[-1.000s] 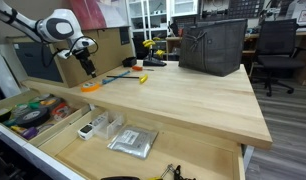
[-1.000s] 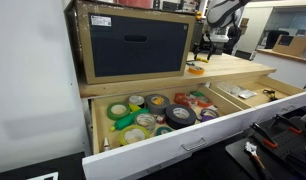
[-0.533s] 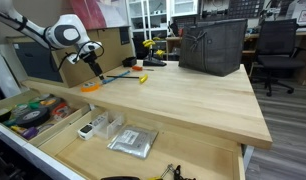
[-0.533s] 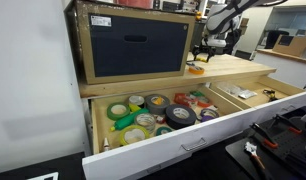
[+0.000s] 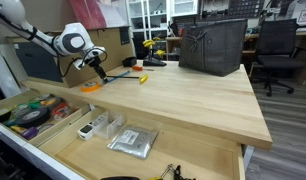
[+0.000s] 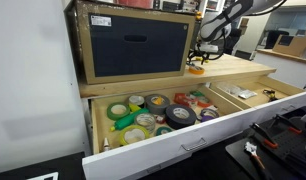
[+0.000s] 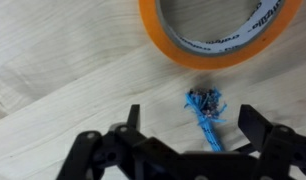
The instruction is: Remove the orange tape from the drawer
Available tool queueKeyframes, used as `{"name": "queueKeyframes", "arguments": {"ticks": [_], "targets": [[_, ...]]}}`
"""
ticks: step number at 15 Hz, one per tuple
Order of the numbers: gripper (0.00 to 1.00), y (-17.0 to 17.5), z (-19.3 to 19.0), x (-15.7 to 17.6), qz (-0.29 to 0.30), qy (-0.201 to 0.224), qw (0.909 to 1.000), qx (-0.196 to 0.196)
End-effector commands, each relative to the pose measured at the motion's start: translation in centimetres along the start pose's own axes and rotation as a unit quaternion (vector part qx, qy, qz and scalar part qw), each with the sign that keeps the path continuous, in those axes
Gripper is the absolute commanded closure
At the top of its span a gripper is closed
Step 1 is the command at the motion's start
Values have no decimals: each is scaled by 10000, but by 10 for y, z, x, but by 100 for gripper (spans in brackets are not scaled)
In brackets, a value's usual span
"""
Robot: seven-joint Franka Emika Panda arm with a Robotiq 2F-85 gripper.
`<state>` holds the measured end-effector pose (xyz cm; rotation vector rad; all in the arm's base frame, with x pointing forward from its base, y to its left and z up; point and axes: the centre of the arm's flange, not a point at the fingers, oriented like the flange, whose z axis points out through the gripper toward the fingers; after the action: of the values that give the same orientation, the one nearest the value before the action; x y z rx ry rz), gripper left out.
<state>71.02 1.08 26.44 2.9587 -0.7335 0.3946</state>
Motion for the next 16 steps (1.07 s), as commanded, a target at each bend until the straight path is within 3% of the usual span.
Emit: {"name": "queueKeyframes", "arguments": {"ticks": [1, 2, 3, 4, 13, 14, 16], "targets": [[0, -19, -2, 7, -23, 297, 9996, 25], [0, -22, -3, 7, -56, 335, 9994, 35], [25, -25, -3, 7, -90, 359, 9993, 35], [26, -27, -3, 6, -130, 354, 9993, 35], [95, -32, 0, 0, -224, 311, 9993, 21], [99, -32, -1, -1, -232, 321, 9992, 14], [100, -33, -5, -3, -247, 354, 9991, 22]]}}
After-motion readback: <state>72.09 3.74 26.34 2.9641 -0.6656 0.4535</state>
